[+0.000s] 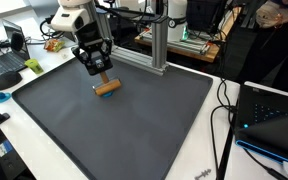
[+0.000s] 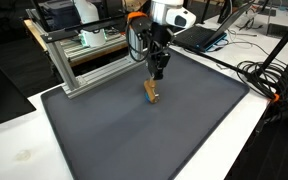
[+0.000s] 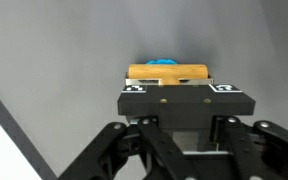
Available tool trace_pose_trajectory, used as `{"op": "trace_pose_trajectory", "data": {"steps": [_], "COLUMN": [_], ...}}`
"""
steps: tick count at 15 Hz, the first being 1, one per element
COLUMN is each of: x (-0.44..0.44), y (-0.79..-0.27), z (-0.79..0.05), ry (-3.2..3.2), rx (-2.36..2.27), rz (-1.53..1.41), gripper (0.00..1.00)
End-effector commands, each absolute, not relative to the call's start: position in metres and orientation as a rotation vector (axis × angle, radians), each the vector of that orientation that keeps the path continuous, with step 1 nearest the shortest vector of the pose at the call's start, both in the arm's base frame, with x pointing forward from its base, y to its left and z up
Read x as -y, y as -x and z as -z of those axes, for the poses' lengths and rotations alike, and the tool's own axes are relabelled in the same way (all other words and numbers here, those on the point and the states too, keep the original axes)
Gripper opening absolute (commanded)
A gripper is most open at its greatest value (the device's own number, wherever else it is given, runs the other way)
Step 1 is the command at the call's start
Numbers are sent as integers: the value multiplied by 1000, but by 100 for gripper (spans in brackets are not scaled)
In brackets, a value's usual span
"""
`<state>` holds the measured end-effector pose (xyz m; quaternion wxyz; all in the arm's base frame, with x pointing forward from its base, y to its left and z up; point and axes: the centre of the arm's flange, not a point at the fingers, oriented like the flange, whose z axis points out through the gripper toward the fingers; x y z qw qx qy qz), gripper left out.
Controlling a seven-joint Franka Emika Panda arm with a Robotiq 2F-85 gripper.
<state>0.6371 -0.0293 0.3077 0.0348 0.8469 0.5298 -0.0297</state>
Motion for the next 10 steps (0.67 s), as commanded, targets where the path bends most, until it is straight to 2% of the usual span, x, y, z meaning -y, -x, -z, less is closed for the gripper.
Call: {"op": "trace_pose_trajectory", "data": {"steps": [1, 10], "x": [41, 34], "y": [-621, -620], "z": [-280, -278], "ry": [-2562, -2518], "rx": [-1628, -1654], "rz": [181, 200], "gripper": [23, 23]}}
